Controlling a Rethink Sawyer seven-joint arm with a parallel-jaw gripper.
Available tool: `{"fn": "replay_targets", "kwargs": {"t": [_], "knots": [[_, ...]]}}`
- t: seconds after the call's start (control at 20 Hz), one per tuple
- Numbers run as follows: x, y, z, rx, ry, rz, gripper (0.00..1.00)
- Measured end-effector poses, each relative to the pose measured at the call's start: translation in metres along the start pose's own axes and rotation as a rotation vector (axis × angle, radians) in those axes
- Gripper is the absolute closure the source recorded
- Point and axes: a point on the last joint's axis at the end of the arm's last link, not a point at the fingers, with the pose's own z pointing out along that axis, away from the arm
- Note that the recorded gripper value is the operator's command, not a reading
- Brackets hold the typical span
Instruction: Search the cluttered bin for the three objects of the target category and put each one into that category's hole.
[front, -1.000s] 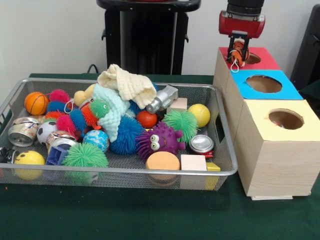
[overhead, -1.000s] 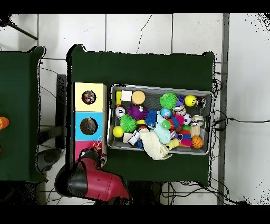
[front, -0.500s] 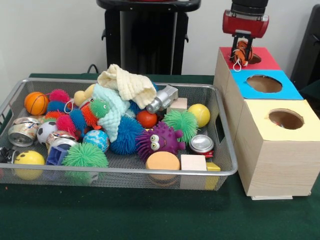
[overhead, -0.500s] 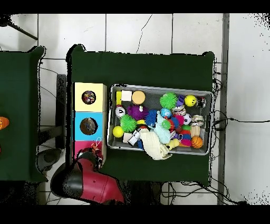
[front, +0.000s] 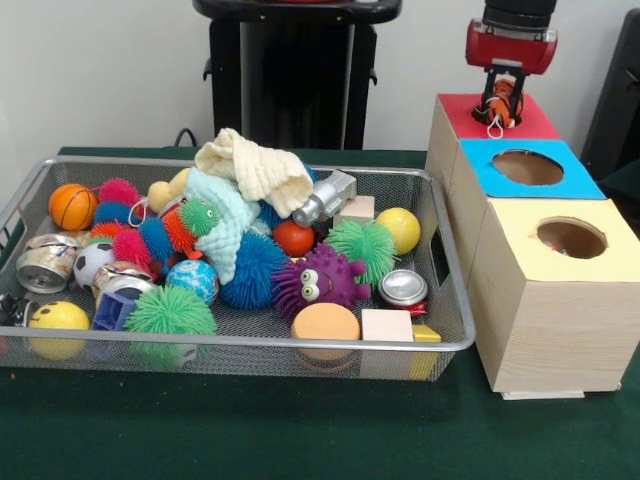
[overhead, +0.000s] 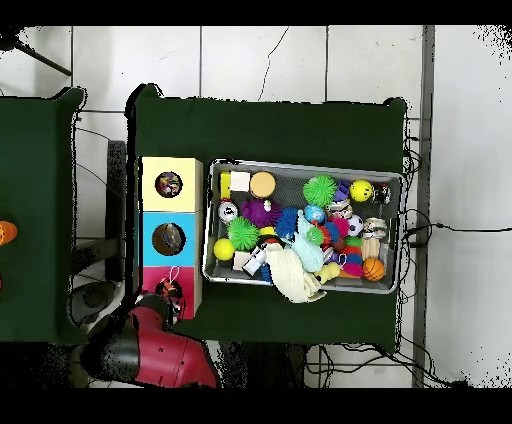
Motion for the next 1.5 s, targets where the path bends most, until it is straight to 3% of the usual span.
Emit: {"fn": "replay_targets", "kwargs": {"t": [0.35, 0.6, 0.95, 1.3, 1.35, 1.5], "knots": [[-0.011, -0.016, 0.028, -0.023, 0.067, 0.043, 1.0], [-0.004, -0.02, 0.044, -0.034, 0.112, 0.025, 1.0], [-0.003, -0.02, 0.06, -0.046, 0.092, -0.018, 1.0], [-0.003, -0.019, 0.059, -0.047, 0.065, -0.046, 1.0], [-0.003, -0.018, 0.059, -0.045, 0.062, -0.051, 0.0], [-0.002, -0.014, 0.061, -0.046, 0.061, -0.055, 0.0]]}}
